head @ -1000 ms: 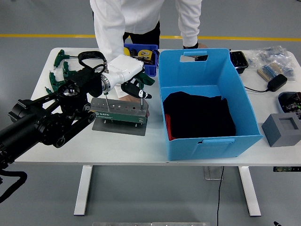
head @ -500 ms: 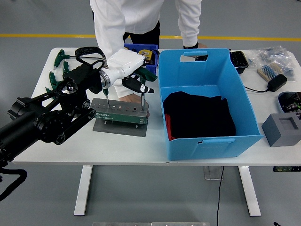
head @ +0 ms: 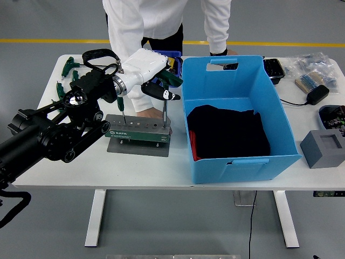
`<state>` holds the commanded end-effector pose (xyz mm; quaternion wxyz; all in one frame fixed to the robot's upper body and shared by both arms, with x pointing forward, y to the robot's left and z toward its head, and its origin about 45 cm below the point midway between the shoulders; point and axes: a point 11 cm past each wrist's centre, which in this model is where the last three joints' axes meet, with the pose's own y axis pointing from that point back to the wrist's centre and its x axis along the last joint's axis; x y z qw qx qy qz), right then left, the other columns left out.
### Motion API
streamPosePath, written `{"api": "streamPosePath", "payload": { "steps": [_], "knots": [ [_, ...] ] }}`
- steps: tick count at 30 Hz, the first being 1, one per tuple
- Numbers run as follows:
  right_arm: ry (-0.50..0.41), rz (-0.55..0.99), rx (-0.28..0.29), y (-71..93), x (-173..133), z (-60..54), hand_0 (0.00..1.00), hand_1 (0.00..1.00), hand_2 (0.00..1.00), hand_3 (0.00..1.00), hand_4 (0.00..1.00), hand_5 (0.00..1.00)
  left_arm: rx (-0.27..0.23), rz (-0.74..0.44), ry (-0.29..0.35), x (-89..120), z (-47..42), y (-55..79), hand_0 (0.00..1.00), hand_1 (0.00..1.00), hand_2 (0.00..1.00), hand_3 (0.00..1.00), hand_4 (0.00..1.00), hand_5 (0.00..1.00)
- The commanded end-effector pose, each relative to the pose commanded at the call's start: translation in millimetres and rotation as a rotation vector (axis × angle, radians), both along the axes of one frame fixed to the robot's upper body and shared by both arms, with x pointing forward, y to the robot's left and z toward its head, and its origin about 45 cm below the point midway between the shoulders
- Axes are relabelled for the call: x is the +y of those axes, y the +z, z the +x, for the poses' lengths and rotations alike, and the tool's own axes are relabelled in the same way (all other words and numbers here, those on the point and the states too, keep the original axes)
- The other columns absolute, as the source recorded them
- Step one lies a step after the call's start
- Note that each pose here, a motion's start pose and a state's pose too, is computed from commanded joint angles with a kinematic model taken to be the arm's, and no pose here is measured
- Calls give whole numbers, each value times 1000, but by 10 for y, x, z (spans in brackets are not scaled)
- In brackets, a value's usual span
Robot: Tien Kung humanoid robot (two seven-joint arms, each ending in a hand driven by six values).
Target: Lift tool from toolbox,place it in box,lift tool from toolbox,place it in box
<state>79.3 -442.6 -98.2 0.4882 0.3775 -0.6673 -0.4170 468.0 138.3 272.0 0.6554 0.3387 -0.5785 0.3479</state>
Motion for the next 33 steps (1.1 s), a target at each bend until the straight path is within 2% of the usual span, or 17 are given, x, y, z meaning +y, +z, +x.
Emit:
{"api": "streamPosePath", "payload": {
  "steps": [4,5,10,11,16,17,20,22,23,28,29,33],
  "knots": [
    [-1,0,1,-2,2,-7,688,696,765,722,976,761,-4,-5,-2,-4,11,36,140,2,17,12,998,704],
    [-2,1,2,-3,3,-10,688,696,765,721,974,759,-4,-3,-3,-7,14,44,143,2,16,16,865,710],
    [-5,3,2,-7,9,-20,688,696,765,721,974,759,-11,-6,-11,-26,35,114,143,2,16,16,865,710],
    [-6,3,3,-8,11,-22,687,696,765,720,973,758,-13,-8,-13,-30,40,135,142,2,16,15,768,712],
    [-11,5,5,-14,22,-32,687,696,765,720,973,758,-21,-15,-22,-41,64,225,142,2,16,15,768,712],
    [-11,5,5,-14,23,-33,688,696,765,718,970,759,-22,-15,-23,-42,68,241,142,2,15,15,722,676],
    [-9,6,8,-16,26,-38,688,696,765,718,970,759,-27,-16,-27,-51,77,290,142,2,15,15,722,676],
    [-9,7,10,-17,26,-43,688,696,765,718,970,759,-29,-15,-31,-60,79,312,142,2,15,15,722,676],
    [-9,7,11,-18,26,-45,687,696,765,718,968,759,-30,-13,-32,-63,79,317,143,2,13,11,684,640],
    [-11,8,14,-22,27,-65,687,696,765,718,968,759,-20,-3,-37,-89,71,306,143,2,13,11,684,640],
    [-11,8,15,-22,27,-69,684,694,764,717,968,761,-20,-2,-39,-93,69,308,144,2,10,10,653,632],
    [-13,8,16,-24,28,-80,684,694,764,717,968,761,-31,3,-47,-95,79,374,144,2,10,10,653,632]
  ]
}}
